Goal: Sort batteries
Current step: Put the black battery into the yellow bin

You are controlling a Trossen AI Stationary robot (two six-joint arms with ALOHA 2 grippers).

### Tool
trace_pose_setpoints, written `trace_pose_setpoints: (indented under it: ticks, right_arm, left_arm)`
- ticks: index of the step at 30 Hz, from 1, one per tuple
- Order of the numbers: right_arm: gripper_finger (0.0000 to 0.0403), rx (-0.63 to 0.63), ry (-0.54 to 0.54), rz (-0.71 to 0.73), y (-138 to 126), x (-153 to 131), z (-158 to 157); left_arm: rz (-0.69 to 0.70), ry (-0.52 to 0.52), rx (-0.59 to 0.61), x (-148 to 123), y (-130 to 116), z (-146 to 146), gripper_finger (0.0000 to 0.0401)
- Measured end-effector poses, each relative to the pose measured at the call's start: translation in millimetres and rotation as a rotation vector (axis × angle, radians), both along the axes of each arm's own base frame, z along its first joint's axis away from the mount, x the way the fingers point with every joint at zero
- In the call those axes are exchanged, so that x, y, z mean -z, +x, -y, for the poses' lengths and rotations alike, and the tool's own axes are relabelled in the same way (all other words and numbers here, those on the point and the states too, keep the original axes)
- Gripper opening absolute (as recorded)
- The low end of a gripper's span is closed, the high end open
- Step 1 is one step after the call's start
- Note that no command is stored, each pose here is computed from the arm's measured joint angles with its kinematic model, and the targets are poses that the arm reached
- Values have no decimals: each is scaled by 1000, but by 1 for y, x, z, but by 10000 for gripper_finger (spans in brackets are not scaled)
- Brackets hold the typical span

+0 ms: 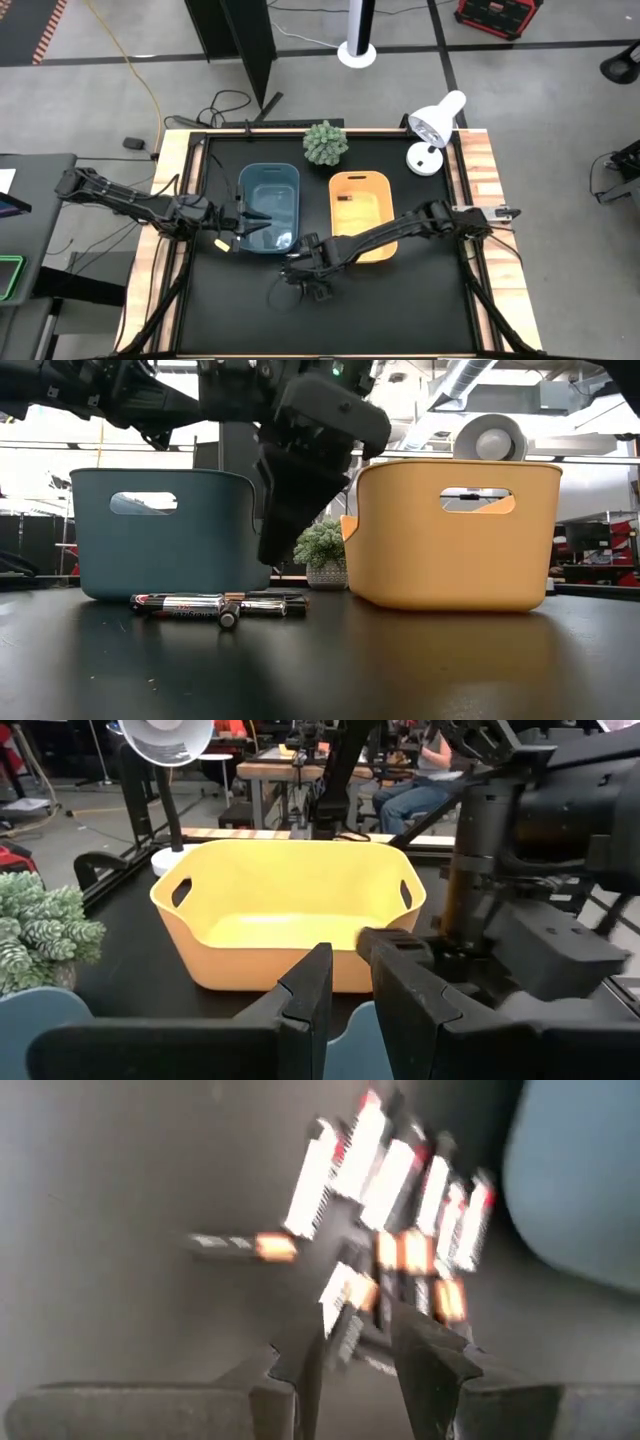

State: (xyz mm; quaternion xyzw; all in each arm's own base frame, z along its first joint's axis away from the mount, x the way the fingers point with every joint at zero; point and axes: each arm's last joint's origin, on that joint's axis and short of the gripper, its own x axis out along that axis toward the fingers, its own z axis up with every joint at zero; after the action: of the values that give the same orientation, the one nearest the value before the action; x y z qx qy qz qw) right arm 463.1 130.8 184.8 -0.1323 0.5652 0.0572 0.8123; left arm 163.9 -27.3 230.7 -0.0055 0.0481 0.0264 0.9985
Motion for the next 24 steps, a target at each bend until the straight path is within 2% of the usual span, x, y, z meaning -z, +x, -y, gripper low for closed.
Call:
trace_pose_setpoints:
  ticks: [10, 24]
  right_arm:
    - [133, 129, 12, -6, 5, 0, 27]
    - [132, 177, -6, -33, 2, 18, 38]
  left_arm:
    - [-15, 6, 0, 2, 0, 0, 71]
    - [2, -1, 25, -1, -3, 0, 71]
